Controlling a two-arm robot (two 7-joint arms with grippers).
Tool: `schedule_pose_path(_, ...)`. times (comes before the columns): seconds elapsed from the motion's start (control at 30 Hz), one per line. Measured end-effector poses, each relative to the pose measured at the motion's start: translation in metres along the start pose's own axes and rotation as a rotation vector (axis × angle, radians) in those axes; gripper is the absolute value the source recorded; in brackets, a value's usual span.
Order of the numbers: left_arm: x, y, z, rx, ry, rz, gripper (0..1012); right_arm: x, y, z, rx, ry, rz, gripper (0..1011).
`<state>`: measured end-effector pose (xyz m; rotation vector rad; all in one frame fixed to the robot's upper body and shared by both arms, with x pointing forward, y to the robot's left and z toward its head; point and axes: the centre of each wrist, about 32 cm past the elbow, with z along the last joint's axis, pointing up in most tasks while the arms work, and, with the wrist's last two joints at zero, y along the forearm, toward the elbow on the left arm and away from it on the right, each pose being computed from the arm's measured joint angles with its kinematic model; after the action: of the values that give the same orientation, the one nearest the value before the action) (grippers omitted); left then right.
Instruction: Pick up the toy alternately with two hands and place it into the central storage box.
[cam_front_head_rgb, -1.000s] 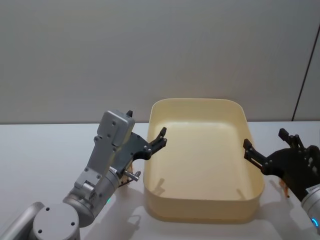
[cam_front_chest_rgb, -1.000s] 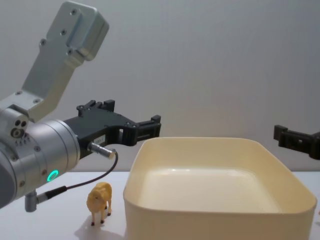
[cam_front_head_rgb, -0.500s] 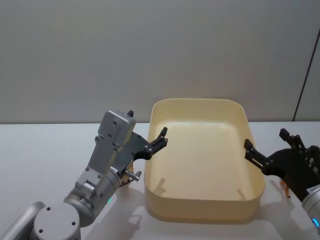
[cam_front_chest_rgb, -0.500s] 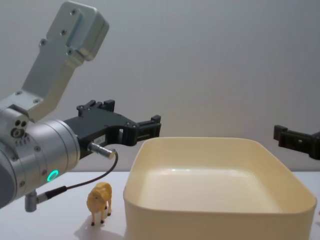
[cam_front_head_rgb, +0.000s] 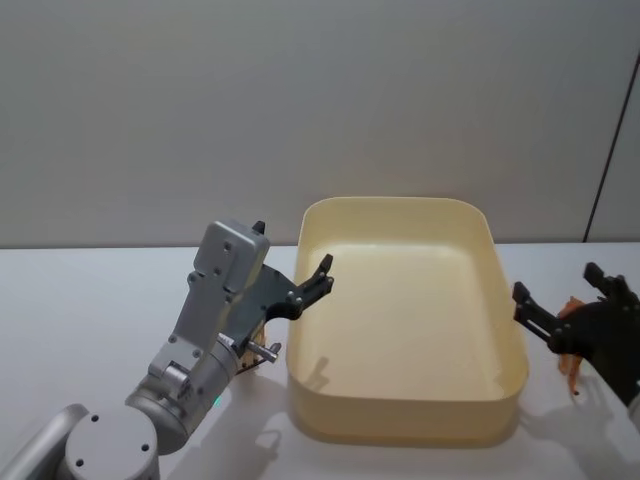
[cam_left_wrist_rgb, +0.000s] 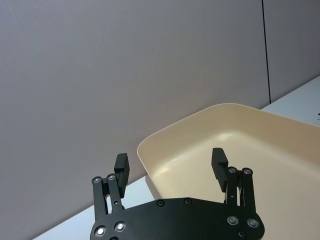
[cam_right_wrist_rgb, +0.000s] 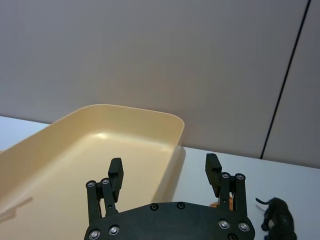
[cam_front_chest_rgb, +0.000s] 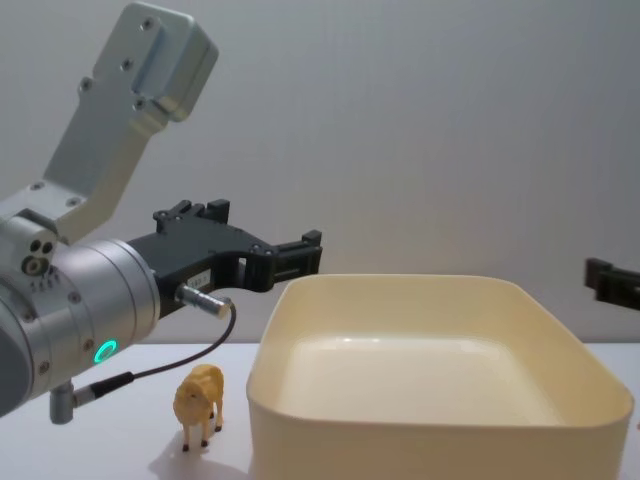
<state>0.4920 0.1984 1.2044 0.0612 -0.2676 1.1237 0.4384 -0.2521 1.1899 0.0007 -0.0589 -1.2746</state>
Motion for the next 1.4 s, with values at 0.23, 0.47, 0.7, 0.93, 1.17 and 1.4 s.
schedule_pose_path(0.23,0.0000,0.0000,0.0000,0.000,0.000,0.000,1002,0.011,-0.016,0.002,-0.029,-0.007,-0.041,1001)
schedule_pose_path(0.47,0.0000,0.0000,0.0000,0.000,0.000,0.000,1001,0.019,-0.033,0.004,-0.063,-0.015,-0.082,1001)
schedule_pose_path(0.7,0.0000,0.0000,0.0000,0.000,0.000,0.000,1001,0.026,-0.044,0.004,-0.099,-0.021,-0.109,1001)
schedule_pose_path(0.93,0.0000,0.0000,0.0000,0.000,0.000,0.000,1001,0.028,-0.046,0.000,-0.145,-0.015,-0.121,1001)
schedule_pose_path(1.17,0.0000,0.0000,0.0000,0.000,0.000,0.000,1001,0.028,-0.038,-0.007,-0.186,-0.006,-0.126,1001)
schedule_pose_path(1.4,0.0000,0.0000,0.0000,0.000,0.000,0.000,1002,0.028,-0.024,-0.015,-0.222,0.002,-0.129,1001)
